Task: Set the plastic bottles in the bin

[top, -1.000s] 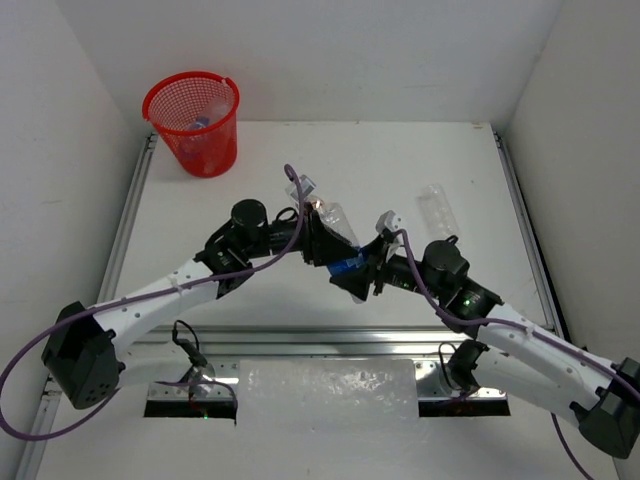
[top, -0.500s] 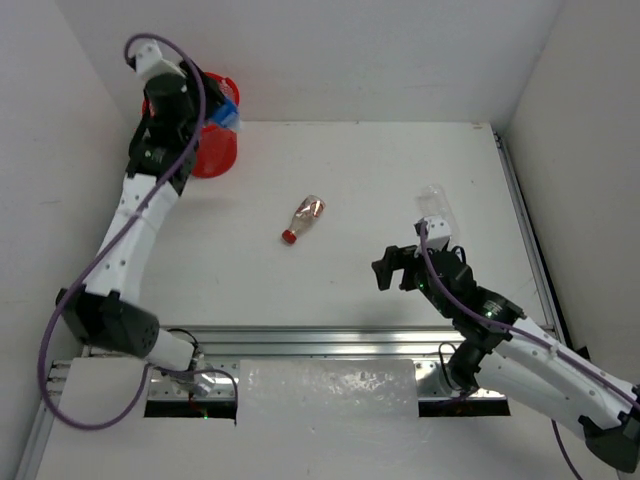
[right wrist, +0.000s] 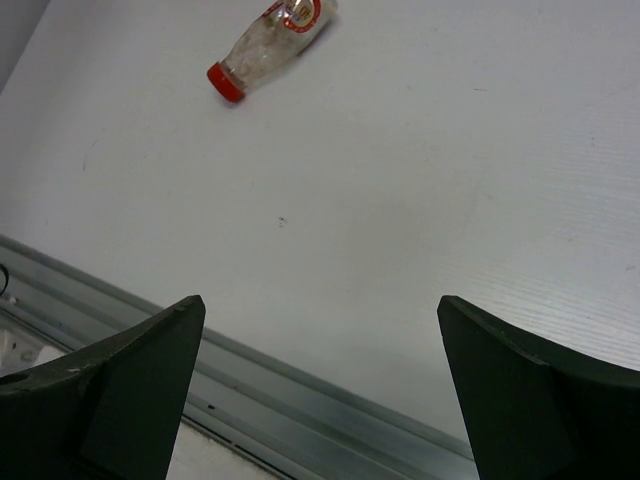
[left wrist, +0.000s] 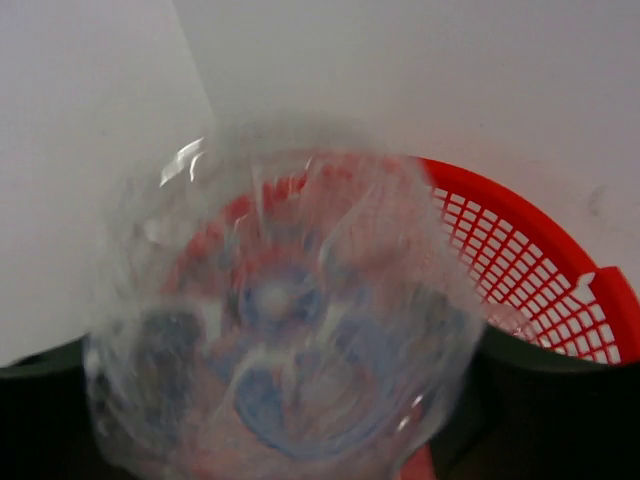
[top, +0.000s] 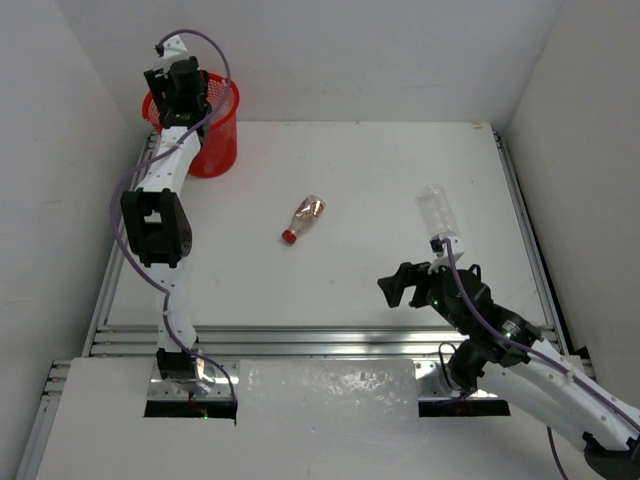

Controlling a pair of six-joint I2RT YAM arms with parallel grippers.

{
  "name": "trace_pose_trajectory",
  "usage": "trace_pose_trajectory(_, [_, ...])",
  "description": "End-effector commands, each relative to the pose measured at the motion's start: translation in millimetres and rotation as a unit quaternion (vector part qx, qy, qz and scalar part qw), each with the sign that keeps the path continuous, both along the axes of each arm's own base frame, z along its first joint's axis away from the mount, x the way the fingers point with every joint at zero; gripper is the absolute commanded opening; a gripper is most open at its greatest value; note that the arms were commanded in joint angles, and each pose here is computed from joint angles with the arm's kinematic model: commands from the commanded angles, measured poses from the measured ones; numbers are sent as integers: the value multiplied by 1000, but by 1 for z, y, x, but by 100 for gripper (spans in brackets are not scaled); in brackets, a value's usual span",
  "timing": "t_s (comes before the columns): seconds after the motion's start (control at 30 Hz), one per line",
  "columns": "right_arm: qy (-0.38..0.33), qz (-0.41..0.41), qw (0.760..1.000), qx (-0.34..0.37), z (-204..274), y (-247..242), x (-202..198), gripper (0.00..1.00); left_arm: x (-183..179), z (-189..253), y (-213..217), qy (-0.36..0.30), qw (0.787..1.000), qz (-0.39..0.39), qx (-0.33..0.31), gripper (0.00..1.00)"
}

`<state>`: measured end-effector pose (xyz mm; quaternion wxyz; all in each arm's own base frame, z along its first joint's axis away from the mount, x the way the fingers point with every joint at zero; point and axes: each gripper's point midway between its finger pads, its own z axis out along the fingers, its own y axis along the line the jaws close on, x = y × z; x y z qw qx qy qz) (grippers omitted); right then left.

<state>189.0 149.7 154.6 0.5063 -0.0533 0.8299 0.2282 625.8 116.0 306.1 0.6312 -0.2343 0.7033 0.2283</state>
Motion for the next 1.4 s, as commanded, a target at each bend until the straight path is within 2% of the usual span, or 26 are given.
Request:
trace_pose_trajectory(0.0, [-9,23,1000,19,6,7,-5,99,2,60,17,-87,995,22,54,76])
trace_pose_trajectory(0.1, [-11,41,999,16,2,12,-6,99,5,72,15,-107,993,4,47,99])
trace_pose_trajectory(0.17, [-8,43,999,10,0,14,-5,99,4,93,7,-122,991,-29,40,100])
trace_pose_trajectory(0.23, [9,44,999,-3,-7,17,-3,99,-5,130,0,-164,985,-43,18,100])
trace_pose_trajectory(0.27, [14,44,999,-5,-8,18,-2,99,-9,134,-3,-158,986,-49,9,100])
trace_pose_trajectory(0.3, [20,41,999,-6,-10,20,0,99,-19,160,-7,-189,981,-47,-14,100])
trace_pose_trajectory(0.37, [43,30,999,-6,-19,26,5,99,-40,167,-19,-160,985,-46,-43,100])
trace_pose_trajectory(0.4, [52,21,998,-5,-22,28,8,99,-64,191,-25,-182,980,-49,-66,100])
trace_pose_trajectory(0.43, [74,11,997,-8,-29,32,12,99,-80,196,-26,-181,979,-48,-79,100])
trace_pose_trajectory(0.47, [78,5,997,-3,-28,37,17,99,-90,193,-47,-172,977,-78,-96,100])
trace_pose_trajectory(0.53, [92,-26,995,11,-23,43,28,99,-136,193,-61,-187,965,-104,-154,100])
trace_pose_trajectory(0.57, [113,-39,993,1,-33,46,33,99,-140,156,-74,-157,961,-125,-192,100])
trace_pose_trajectory(0.6, [121,-47,991,1,-35,49,36,99,-179,182,-81,-189,949,-148,-204,100])
trace_pose_trajectory(0.73, [158,-90,983,13,-35,66,56,99,-253,153,-132,-173,914,-263,-254,100])
trace_pose_trajectory(0.77, [174,-99,980,2,-46,68,59,99,-260,114,-140,-137,914,-272,-267,100])
trace_pose_trajectory(0.8, [183,-113,977,18,-41,74,65,99,-289,121,-147,-153,906,-297,-260,100])
trace_pose_trajectory(0.87, [207,-119,971,8,-52,79,67,99,-319,82,-156,-121,904,-326,-250,100])
trace_pose_trajectory(0.93, [208,-116,971,11,-48,86,74,99,-334,50,-154,-87,912,-326,-234,100])
trace_pose_trajectory(0.97, [211,-105,972,17,-47,92,74,99,-338,19,-152,-52,919,-326,-213,100])
trace_pose_trajectory(1.03, [212,-96,972,24,-49,101,78,99,-354,3,-145,-53,928,-312,-197,100])
trace_pose_trajectory(1.07, [207,-89,974,37,-46,108,82,99,-357,-25,-155,-33,924,-322,-203,100])
trace_pose_trajectory(1.1, [210,-95,972,41,-49,111,86,99,-366,-25,-157,-50,921,-332,-200,100])
trace_pose_trajectory(1.2, [208,-136,967,47,-40,116,105,99,-373,-43,-158,-37,919,-332,-209,100])
trace_pose_trajectory(1.23, [235,-157,959,10,-60,110,103,99,-375,-42,-155,-36,922,-324,-207,100])
trace_pose_trajectory(1.3, [227,-183,956,12,-46,119,122,99,-373,-41,-152,-37,926,-320,-198,100])
trace_pose_trajectory(1.37, [249,-204,946,-28,-65,118,127,99,-372,-43,-154,-26,925,-323,-201,100])
